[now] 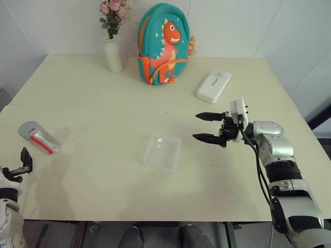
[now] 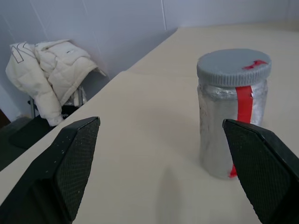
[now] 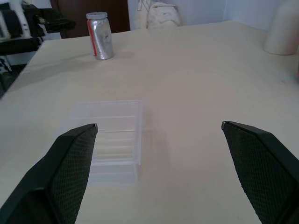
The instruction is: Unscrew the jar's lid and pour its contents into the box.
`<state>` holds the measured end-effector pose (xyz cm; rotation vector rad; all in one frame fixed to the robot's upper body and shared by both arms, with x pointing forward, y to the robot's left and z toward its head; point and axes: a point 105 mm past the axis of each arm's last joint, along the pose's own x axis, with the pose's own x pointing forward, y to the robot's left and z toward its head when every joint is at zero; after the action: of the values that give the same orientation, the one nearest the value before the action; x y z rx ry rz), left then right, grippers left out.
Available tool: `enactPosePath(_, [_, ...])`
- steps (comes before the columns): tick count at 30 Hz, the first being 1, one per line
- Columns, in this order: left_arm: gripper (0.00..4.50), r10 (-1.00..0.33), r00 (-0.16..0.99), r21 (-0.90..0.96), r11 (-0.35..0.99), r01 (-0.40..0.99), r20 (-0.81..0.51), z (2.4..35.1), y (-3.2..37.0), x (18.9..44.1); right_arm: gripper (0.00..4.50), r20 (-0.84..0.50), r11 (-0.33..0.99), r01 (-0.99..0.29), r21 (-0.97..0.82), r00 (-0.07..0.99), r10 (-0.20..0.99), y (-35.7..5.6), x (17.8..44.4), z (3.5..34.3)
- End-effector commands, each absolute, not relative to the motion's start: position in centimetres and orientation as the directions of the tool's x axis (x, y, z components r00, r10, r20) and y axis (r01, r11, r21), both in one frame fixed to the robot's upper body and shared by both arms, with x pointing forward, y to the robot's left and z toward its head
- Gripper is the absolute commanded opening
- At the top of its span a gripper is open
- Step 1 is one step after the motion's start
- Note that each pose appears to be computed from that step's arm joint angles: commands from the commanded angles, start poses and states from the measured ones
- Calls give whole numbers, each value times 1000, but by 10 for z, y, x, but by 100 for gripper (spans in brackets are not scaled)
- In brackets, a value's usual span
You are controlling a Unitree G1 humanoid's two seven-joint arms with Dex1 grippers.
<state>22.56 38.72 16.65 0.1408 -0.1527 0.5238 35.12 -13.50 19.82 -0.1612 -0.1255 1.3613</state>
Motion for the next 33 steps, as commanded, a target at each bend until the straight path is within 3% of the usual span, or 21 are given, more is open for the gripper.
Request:
enactPosePath(1, [448, 470, 849, 117, 854, -506, 243, 181, 392, 231, 450, 37, 136, -970, -203, 132, 991, -141, 335, 216])
enactPosePath(10, [448, 341, 917, 128, 920, -371, 207, 171, 372, 267, 450, 81, 158, -972, -175, 146, 986, -137, 331, 224])
enactPosePath(21, [448, 398, 893, 129, 894, -429, 210, 169, 365, 243, 450, 64, 194, -964, -184, 185, 981, -142, 325, 218])
enactPosePath(33, [448, 412, 890, 114, 892, -438, 197, 159, 351, 252, 450, 60, 192, -961, -197, 184, 981, -138, 329, 219])
